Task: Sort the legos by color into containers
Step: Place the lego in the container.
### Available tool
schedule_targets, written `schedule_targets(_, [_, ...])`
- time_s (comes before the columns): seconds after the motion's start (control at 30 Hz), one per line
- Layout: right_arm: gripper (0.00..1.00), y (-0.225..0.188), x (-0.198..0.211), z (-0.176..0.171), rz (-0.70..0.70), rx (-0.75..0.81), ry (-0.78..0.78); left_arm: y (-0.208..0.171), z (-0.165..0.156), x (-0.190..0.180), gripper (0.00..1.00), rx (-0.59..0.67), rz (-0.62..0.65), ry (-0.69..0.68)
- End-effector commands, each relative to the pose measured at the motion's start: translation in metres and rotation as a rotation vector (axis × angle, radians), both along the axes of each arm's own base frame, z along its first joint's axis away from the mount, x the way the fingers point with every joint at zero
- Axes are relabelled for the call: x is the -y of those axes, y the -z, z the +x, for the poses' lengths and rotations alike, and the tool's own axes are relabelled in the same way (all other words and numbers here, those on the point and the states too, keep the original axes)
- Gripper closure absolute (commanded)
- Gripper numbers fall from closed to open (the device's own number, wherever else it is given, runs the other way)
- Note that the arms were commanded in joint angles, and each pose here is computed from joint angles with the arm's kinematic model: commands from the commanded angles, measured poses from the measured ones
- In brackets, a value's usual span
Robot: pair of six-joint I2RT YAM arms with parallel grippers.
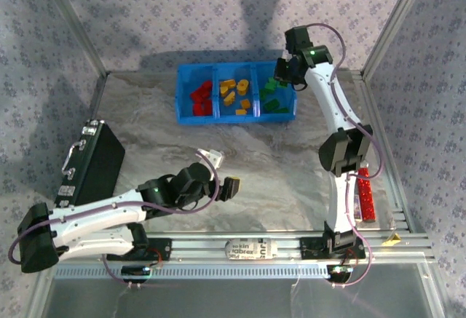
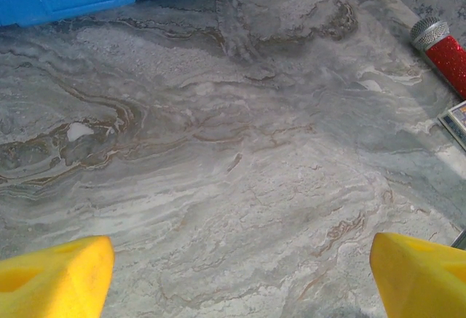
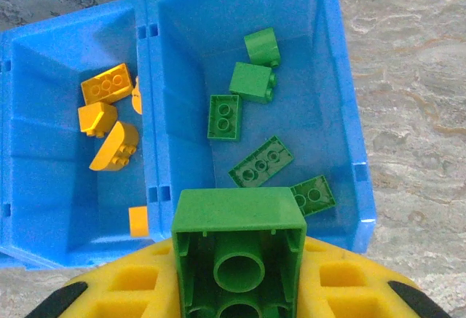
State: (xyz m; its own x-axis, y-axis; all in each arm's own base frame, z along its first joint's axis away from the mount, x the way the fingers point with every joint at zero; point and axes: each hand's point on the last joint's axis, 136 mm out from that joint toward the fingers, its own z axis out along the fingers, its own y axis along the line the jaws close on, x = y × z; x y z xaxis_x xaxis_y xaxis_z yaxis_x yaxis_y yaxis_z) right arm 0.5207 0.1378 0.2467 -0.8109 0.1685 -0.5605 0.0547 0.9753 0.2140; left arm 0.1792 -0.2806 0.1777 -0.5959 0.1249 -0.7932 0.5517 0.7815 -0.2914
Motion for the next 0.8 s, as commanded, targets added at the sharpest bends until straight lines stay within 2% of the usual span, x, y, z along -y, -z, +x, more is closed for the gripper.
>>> schedule_targets(0.0, [0.70, 0.007, -0.001, 0.002, -0.004, -0.029, -0.018, -0.010, 0.002, 0.006, 0.09, 0.022, -0.005, 0.002])
schedule_targets(0.53, [0.70, 0.044, 0.000, 0.023, -0.005, -0.073, -0.019, -0.004, 0.010, 0.010, 0.08, 0.037, 0.060, -0.006])
schedule_targets(0.77, [0.69, 0.073, -0.004, 0.030, -0.011, -0.118, -0.024, -0.003, 0.016, 0.009, 0.08, 0.035, 0.063, -0.014])
